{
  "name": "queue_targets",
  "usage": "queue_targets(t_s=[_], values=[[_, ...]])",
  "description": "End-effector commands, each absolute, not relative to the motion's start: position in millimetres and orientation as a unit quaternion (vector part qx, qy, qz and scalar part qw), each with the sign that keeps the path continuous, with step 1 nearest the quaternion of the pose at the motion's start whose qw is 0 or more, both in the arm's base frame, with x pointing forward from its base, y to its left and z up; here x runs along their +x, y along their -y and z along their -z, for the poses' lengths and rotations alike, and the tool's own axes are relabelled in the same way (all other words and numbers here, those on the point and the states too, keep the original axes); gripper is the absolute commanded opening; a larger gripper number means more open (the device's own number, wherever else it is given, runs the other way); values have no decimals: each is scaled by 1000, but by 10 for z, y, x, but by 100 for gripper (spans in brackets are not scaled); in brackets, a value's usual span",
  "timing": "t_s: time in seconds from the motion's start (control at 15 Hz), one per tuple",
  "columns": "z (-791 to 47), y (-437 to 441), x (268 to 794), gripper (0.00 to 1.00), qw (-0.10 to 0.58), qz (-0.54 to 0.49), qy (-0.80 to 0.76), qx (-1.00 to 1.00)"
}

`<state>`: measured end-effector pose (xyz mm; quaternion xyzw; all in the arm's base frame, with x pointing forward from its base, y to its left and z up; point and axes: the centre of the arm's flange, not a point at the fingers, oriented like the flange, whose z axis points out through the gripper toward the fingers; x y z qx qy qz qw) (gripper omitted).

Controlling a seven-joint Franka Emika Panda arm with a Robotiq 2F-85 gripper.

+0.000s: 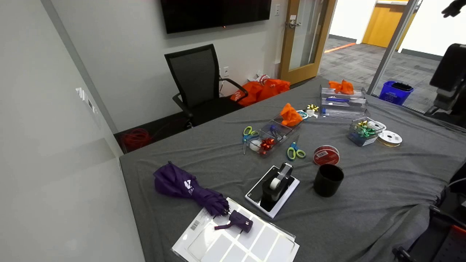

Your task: Move the black cup to the right

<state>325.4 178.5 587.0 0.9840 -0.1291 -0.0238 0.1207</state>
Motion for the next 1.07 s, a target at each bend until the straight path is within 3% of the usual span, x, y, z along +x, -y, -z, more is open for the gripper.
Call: queue_targets(t_s=[0.0,0.27,0.8,1.0], values=[[-5577,-1633,3413,100,102,25,225,969],[-5201,-1358,3585,100,81,21,335,938],[-4412,-836,3802,100,-46,-40,499,864],[-4271,-778,3849,100,-31,-53,545,836]])
